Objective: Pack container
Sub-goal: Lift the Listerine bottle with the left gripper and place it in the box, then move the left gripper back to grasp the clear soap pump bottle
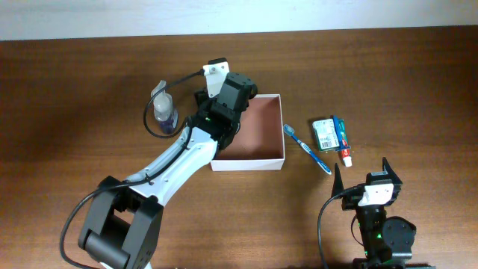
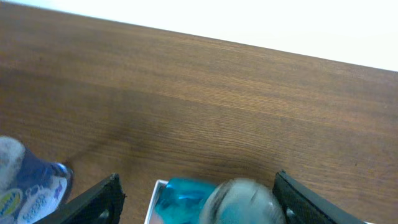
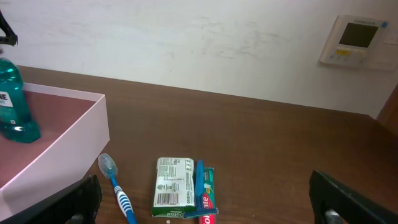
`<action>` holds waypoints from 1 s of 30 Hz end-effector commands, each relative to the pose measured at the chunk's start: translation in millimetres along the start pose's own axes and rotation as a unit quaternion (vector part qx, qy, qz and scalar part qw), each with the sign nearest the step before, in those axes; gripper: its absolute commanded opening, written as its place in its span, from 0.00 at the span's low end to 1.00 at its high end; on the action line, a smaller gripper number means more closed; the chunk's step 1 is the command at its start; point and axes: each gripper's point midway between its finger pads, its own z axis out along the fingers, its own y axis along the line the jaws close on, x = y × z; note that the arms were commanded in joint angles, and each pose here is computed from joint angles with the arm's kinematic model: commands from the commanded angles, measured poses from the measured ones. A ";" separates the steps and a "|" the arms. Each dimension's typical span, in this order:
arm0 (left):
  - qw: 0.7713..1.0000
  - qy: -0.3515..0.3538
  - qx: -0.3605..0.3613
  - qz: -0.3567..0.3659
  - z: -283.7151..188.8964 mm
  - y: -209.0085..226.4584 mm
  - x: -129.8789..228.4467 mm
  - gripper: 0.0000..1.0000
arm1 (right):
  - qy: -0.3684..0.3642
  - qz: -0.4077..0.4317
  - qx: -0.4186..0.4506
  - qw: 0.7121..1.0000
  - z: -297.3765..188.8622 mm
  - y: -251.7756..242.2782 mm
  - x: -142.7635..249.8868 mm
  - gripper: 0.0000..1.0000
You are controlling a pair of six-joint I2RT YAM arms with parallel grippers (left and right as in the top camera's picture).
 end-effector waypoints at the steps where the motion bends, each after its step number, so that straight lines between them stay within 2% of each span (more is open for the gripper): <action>1: 0.999 -0.015 -0.003 0.045 -0.5 -2.6 -12.1 0.82 | 0.002 -0.003 -0.003 1.000 0.0 1.5 2.0 0.99; 9: 0.987 -0.043 0.051 0.143 -30.1 -21.0 -51.2 0.87 | 0.002 -0.003 -0.003 1.000 0.0 1.5 2.0 0.99; 10: 0.986 -0.050 0.055 0.151 -37.1 -20.9 -58.1 0.92 | 0.002 -0.003 -0.003 1.000 0.0 1.5 2.0 0.99; 13: 0.981 -0.058 0.059 0.173 -58.6 -14.7 -71.7 0.96 | 0.002 -0.003 -0.003 1.000 0.0 1.5 2.0 0.98; 23: 0.982 -0.003 0.010 0.189 -118.9 64.0 -81.1 0.98 | 0.002 -0.003 -0.003 1.000 0.0 1.5 2.0 0.99; 28: 0.983 0.038 -0.033 0.177 -110.3 110.4 -76.3 0.99 | 0.002 -0.003 -0.003 1.000 0.0 1.5 2.0 0.98; 30: 0.983 0.062 -0.016 0.172 -101.7 121.1 -70.5 0.99 | 0.002 -0.003 -0.003 1.000 0.0 1.5 2.0 0.99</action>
